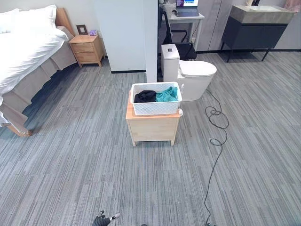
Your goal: Grab the laundry basket,head to the washer,open it,put in the laundry and shut it.
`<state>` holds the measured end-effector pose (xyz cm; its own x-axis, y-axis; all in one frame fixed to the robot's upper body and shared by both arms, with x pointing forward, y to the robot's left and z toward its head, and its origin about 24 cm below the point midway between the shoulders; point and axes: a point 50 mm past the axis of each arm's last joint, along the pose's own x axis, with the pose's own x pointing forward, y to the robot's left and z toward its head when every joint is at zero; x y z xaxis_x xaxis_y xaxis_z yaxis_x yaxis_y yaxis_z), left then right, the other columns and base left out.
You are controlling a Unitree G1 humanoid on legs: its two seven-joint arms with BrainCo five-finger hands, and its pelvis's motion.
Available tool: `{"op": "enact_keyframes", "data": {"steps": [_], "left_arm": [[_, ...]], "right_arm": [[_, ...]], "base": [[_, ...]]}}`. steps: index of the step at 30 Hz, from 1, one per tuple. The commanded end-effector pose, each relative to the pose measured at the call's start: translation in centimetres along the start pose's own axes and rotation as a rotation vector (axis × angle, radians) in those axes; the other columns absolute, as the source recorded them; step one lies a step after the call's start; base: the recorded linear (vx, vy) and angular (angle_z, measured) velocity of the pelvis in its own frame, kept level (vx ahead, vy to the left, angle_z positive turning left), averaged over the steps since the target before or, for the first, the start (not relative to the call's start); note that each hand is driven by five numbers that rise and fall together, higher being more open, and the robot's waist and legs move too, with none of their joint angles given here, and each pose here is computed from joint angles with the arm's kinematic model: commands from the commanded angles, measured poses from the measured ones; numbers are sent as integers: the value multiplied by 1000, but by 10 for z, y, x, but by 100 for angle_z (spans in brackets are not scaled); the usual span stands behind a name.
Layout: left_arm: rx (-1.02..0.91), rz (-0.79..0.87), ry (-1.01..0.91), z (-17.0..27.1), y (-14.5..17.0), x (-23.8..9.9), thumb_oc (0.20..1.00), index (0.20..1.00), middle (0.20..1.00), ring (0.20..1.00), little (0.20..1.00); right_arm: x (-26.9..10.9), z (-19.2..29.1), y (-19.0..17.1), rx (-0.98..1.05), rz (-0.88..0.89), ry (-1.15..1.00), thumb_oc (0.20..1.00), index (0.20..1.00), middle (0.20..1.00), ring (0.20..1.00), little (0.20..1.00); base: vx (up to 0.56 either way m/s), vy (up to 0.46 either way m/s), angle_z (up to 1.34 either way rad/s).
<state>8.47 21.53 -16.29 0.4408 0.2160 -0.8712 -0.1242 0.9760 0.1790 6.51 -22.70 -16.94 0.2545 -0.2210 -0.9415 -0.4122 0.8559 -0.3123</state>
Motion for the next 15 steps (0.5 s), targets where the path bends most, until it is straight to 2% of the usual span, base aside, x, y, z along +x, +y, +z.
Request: {"op": "enact_keyframes", "data": {"steps": [1, 15], "left_arm": [[31, 13, -23, 8, 8, 3, 1000, 1000, 1000, 1000, 1000], [0, 23, -2, 4, 10, 2, 1000, 1000, 1000, 1000, 1000]], "right_arm": [[-1, -15, 3, -67, 19, 77, 1000, 1000, 1000, 1000, 1000], [-1, -14, 4, -72, 23, 72, 1000, 1000, 1000, 1000, 1000]], "base": [[0, 0, 0], [0, 0, 0]]}}
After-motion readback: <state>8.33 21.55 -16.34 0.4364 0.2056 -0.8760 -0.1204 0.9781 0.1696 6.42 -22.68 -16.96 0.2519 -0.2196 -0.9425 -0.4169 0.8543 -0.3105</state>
